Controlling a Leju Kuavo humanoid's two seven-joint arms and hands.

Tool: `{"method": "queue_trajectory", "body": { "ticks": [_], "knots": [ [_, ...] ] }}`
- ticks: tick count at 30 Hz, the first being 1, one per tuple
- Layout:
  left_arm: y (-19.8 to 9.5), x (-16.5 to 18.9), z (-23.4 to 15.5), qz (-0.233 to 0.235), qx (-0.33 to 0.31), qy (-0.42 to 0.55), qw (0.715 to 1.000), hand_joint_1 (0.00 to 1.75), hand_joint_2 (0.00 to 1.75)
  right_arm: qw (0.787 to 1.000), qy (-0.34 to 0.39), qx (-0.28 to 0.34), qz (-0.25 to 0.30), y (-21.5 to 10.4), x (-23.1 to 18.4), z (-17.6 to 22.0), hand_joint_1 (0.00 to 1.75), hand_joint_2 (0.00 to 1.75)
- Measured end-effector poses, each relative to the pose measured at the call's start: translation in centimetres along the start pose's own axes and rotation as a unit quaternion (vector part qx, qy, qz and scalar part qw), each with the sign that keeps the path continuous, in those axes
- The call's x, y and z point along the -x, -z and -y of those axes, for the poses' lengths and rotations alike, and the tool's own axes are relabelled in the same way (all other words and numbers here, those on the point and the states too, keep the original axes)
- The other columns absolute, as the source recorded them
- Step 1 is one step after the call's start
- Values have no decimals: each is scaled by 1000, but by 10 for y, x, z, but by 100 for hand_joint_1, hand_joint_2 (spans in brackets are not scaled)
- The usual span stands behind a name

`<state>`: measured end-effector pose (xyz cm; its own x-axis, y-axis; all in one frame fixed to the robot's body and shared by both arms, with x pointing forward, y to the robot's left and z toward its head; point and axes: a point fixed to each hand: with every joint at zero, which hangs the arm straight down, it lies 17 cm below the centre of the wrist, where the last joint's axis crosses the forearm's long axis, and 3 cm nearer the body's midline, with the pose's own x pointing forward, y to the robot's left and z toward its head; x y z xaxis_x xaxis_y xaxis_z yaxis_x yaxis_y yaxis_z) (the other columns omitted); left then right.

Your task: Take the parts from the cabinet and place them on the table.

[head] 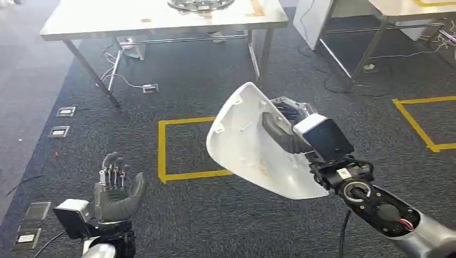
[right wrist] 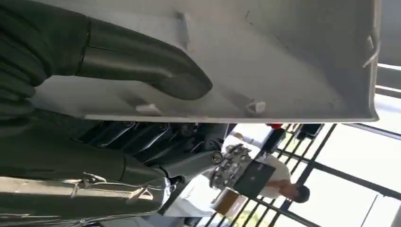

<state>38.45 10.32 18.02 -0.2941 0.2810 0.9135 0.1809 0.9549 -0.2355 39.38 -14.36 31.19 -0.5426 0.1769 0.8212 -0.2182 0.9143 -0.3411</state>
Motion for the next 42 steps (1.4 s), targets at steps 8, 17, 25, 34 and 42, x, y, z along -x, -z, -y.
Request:
{"method": "queue_trajectory", "body": {
  "ticks": [8,17,25,34,42],
  "knots": [
    [0,2,-1,-1,0,1,1000,0,175,1000,6,-4,-1,4,1,-2,175,175],
    [2,1,0,1,0,-1,1000,0,175,1000,16,-7,1,6,2,-4,175,175],
    [3,1,2,2,3,-4,1000,0,175,1000,20,-8,-2,7,5,-5,175,175],
    [2,2,2,0,2,-2,1000,0,175,1000,26,-17,-1,7,6,-10,175,175],
    [2,2,1,1,-3,3,1000,0,175,999,27,-20,4,10,3,-12,175,175]
  ]
}}
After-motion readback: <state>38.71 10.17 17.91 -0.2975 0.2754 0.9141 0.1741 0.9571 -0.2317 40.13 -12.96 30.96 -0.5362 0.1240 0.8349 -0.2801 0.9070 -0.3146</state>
